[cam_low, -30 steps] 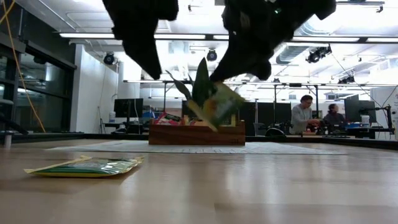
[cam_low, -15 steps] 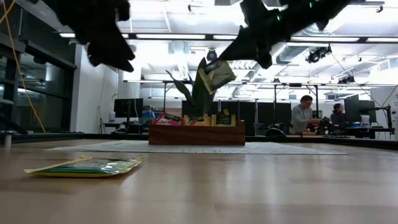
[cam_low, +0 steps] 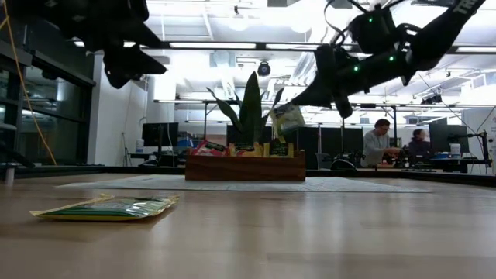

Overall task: Pick & Place Tea
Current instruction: Put the yellow tea bag into the right section of the wooden organizer

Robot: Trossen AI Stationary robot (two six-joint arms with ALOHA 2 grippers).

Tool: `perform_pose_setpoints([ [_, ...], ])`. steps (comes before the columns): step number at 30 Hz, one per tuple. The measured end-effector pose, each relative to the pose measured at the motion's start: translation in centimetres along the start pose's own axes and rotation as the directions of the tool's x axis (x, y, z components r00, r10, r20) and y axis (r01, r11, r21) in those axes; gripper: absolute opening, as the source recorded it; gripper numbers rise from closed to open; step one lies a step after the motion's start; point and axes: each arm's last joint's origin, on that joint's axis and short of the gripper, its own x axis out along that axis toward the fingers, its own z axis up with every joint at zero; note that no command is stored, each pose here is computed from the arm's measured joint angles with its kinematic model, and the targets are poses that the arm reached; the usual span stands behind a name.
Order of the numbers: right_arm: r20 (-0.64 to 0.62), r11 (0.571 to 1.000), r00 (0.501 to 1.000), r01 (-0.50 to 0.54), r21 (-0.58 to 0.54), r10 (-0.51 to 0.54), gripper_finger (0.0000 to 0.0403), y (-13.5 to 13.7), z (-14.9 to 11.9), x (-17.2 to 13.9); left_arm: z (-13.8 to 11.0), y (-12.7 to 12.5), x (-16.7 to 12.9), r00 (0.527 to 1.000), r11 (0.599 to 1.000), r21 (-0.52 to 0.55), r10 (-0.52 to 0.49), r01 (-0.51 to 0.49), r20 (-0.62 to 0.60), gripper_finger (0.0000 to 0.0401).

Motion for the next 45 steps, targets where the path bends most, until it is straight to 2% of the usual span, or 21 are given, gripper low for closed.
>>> perform_pose_setpoints([
  [3,0.005,1.000,1.000,0.016,0.004,-0.016,0.0000,-1.4,0.3,0.5,-0.2,0.1,0.1,1.000,1.000,-0.015,-0.011,0.011,-0.005,0.0209],
  [8,-0.050,1.000,0.999,0.006,0.022,-0.005,0.0000,-3.2,-0.8,1.8,-0.2,0.0,0.1,1.000,0.999,-0.034,-0.021,0.021,-0.013,0.0209],
  [21,-0.118,0.999,0.992,-0.037,-0.017,0.035,0.0000,-4.4,-1.6,6.8,-0.3,0.1,0.1,1.000,0.998,-0.066,-0.005,0.004,-0.017,0.0209],
  [28,-0.124,0.999,0.992,-0.021,-0.041,0.016,0.0000,-4.4,-1.4,7.0,-0.3,0.1,0.1,1.000,0.997,-0.077,-0.013,0.012,-0.020,0.0209],
  [40,-0.195,0.997,0.978,0.072,-0.003,-0.072,0.0000,-4.7,-2.2,6.9,-0.3,0.1,0.1,1.000,0.997,-0.077,-0.010,0.008,-0.019,0.0209],
  [45,-0.203,0.997,0.976,0.077,-0.001,-0.075,0.0000,-4.7,-2.3,6.8,-0.3,0.1,0.1,1.000,0.997,-0.077,-0.009,0.007,-0.020,0.0209],
])
